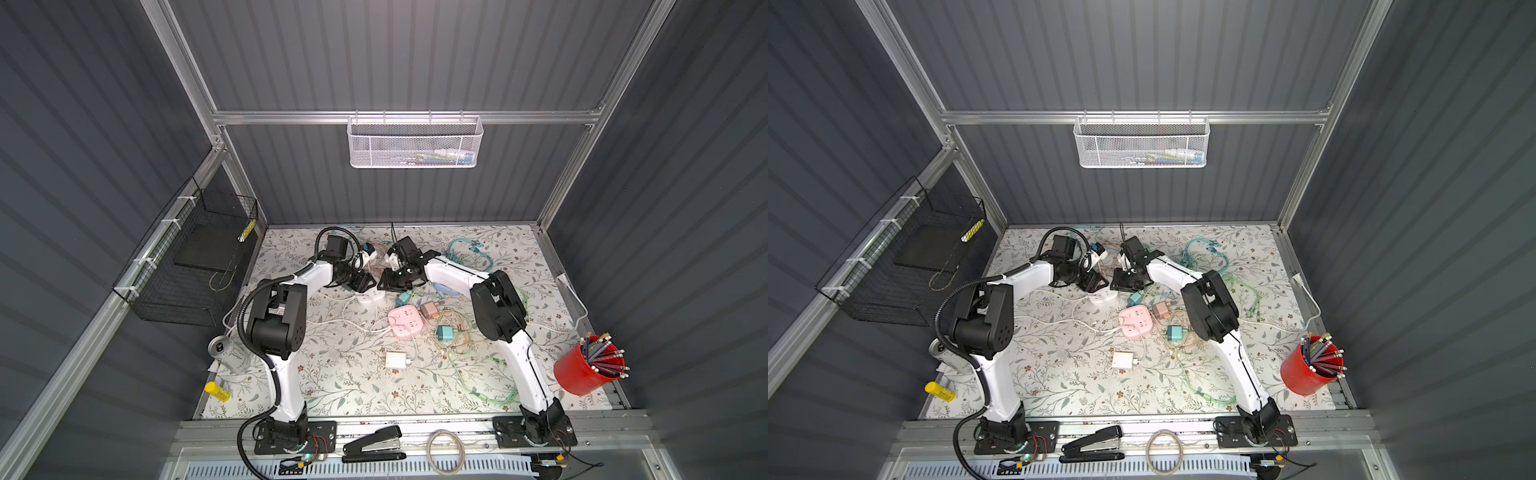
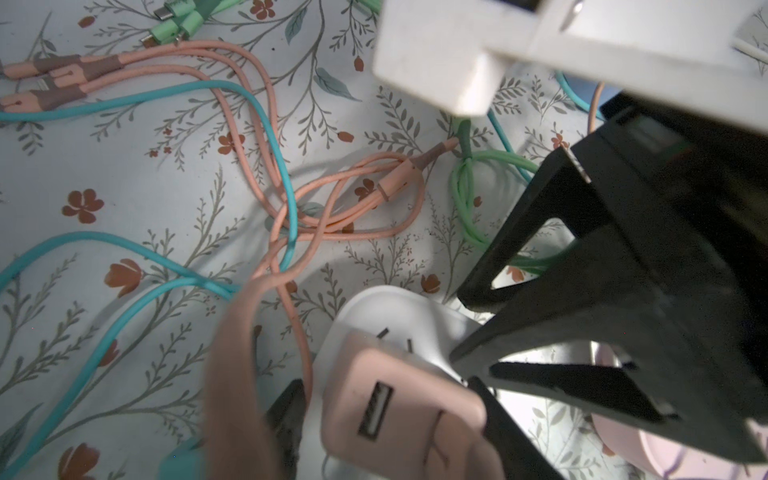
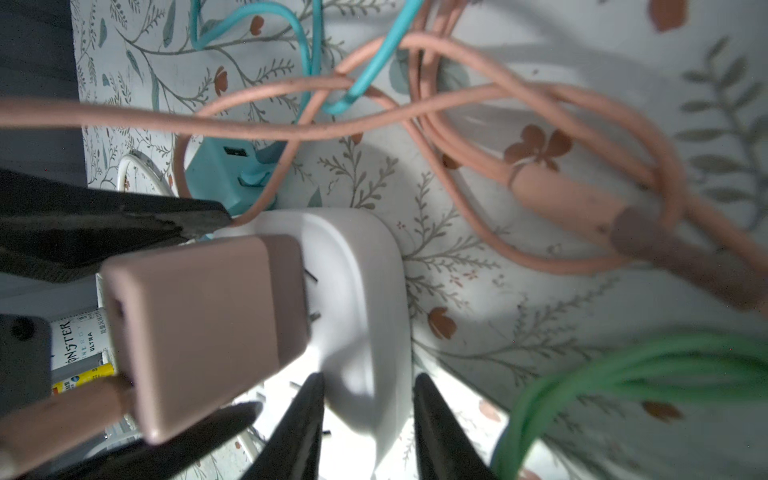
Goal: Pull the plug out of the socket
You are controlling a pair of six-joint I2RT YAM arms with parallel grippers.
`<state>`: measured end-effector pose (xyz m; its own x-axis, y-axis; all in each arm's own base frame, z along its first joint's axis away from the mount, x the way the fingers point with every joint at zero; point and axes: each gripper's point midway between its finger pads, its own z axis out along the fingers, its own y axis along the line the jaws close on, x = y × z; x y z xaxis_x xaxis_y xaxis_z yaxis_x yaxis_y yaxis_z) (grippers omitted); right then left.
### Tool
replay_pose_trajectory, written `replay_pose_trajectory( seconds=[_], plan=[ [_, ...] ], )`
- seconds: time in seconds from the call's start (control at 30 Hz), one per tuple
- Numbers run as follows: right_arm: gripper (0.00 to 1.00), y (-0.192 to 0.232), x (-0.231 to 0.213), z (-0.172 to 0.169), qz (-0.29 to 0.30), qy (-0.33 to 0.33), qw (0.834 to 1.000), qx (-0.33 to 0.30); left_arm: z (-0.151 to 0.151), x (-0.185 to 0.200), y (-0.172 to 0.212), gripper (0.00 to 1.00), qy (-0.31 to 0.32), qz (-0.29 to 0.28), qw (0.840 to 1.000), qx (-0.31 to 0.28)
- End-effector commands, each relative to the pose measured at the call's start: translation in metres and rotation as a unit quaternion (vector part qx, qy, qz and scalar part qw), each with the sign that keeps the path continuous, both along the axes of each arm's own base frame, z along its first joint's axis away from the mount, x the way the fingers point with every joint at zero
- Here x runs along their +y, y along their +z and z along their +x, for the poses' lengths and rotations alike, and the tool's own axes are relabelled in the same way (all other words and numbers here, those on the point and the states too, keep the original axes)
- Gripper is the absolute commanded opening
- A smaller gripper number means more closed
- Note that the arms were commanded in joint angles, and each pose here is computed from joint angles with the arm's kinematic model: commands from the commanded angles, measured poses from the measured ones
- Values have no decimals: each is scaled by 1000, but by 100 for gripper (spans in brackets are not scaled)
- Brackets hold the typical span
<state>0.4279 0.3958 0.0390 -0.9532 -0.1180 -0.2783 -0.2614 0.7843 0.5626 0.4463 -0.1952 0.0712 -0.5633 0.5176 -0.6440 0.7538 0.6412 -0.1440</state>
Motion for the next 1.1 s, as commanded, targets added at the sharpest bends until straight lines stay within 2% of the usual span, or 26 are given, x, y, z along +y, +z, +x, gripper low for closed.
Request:
replay_pose_trajectory(
  seconds=[0.0,0.37,0.8,1.07],
  plan=[
    [37,-32,-13,-5,-30,-6,999,29,1,-3,2,57,-11,-10,1000,6],
    [36,-40,-17,-6,-39,-5,999,37,1,-5,6,40,-12,-18,1000,3],
    [33,-41,-19,-8,-59,1,998,33,1,-16,22,36,-21,-20,999,-24],
    [27,-42,-18,-16,-76,12,997,32,0,-27,36,29,-31,-10,998,-49]
  ],
)
